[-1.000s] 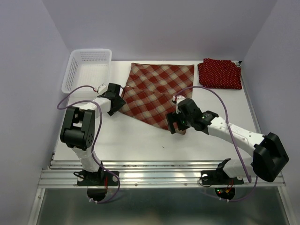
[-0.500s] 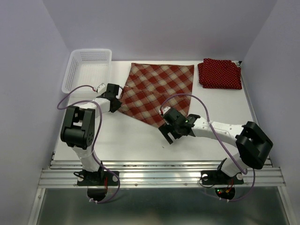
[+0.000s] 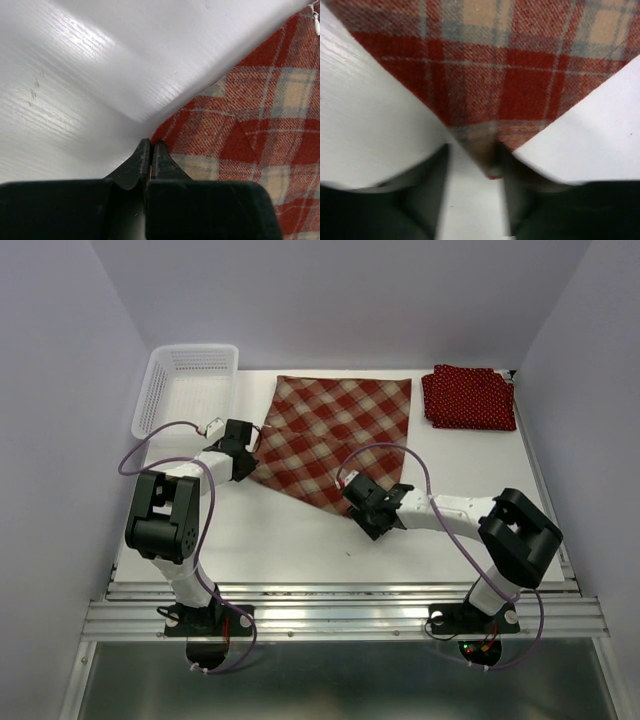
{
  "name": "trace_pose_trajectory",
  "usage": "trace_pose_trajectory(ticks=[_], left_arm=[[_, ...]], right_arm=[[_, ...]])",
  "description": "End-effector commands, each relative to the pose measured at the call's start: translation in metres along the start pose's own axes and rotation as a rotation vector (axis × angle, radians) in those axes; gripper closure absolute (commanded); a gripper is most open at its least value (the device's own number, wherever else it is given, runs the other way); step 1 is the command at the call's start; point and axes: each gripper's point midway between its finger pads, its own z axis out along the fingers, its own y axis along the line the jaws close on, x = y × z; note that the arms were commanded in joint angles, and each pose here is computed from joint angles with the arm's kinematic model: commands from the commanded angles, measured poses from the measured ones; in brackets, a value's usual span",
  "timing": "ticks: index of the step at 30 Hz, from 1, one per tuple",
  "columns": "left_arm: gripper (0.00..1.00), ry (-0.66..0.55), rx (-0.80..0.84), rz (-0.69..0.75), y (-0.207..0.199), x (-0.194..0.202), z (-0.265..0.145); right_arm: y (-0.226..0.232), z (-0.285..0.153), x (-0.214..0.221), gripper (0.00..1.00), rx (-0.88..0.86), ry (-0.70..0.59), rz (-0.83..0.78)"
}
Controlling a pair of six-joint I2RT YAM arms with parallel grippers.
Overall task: Fold and stack the skirts
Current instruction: Fold the skirt
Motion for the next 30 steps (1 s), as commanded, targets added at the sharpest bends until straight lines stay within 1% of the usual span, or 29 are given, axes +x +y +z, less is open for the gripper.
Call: trace_pose_trajectory(ticks=[1, 4, 5, 7, 8, 9, 10, 11, 12, 13, 14, 15, 18, 22, 24, 25, 28, 29, 30], left_arm=[[1.00, -0.043, -0.021, 0.014, 0.007, -0.013, -0.012], [1.00, -0.040, -0.020, 0.013, 0.009, -0.012, -0.015], [1.00, -0.042, -0.008, 0.008, 0.009, -0.013, -0.020], [1.00, -0.024, 0.003, -0.001, 0.014, -0.005, -0.025], [1.00, -0.033, 0.020, -0.010, 0.014, -0.007, -0.032], [1.00, -0.031, 0.026, -0.017, 0.016, -0.006, -0.036], [1.00, -0.026, 0.025, -0.031, 0.019, -0.003, -0.040], [1.00, -0.016, 0.038, -0.037, 0.025, 0.003, -0.050], [1.00, -0.016, 0.048, -0.045, 0.028, 0.005, -0.056], [1.00, 0.009, 0.037, -0.054, 0.038, 0.016, -0.059], [1.00, -0.010, 0.072, -0.069, 0.038, 0.012, -0.073], [1.00, -0.014, 0.080, -0.080, 0.040, 0.012, -0.079], [1.00, -0.016, 0.107, -0.113, 0.051, 0.016, -0.105], [1.00, -0.033, 0.114, -0.144, 0.067, 0.016, -0.134], [1.00, -0.059, 0.097, -0.157, 0.077, 0.010, -0.149], [1.00, -0.080, 0.106, -0.166, 0.078, 0.005, -0.158], [1.00, -0.107, 0.143, -0.178, 0.071, -0.006, -0.168], [1.00, -0.126, 0.155, -0.186, 0.064, -0.016, -0.174], [1.00, -0.137, 0.160, -0.188, 0.061, -0.022, -0.176]], right_arm=[[0.001, 0.005, -0.018, 0.70, 0.016, -0.039, 0.007], [0.007, -0.002, -0.012, 0.93, -0.021, 0.005, 0.032], [0.015, -0.009, -0.002, 0.99, -0.076, 0.053, 0.033], [0.027, -0.020, 0.006, 0.99, -0.141, 0.075, 0.063], [0.030, -0.032, 0.006, 0.99, -0.184, 0.058, 0.077], [0.042, -0.044, 0.014, 0.99, -0.253, 0.075, 0.072], [0.049, -0.052, 0.012, 0.99, -0.285, 0.050, 0.059], [0.065, -0.076, 0.002, 0.99, -0.339, -0.025, 0.007], [0.081, -0.094, 0.004, 0.99, -0.443, -0.020, -0.021], [0.090, -0.109, 0.001, 0.99, -0.514, -0.034, -0.047], [0.098, -0.125, -0.007, 0.99, -0.574, -0.062, -0.058], [0.106, -0.144, -0.001, 0.99, -0.641, -0.062, -0.081], [0.110, -0.165, 0.010, 0.99, -0.696, -0.045, -0.077], [0.111, -0.207, 0.013, 0.99, -0.774, -0.104, -0.087], [0.112, -0.219, 0.017, 0.99, -0.822, -0.115, -0.084], [0.109, -0.223, 0.015, 0.99, -0.817, -0.138, -0.055], [0.102, -0.219, 0.018, 0.99, -0.769, -0.141, -0.012], [0.097, -0.218, 0.014, 0.99, -0.738, -0.152, 0.031], [0.085, -0.210, 0.008, 0.99, -0.652, -0.178, 0.068]])
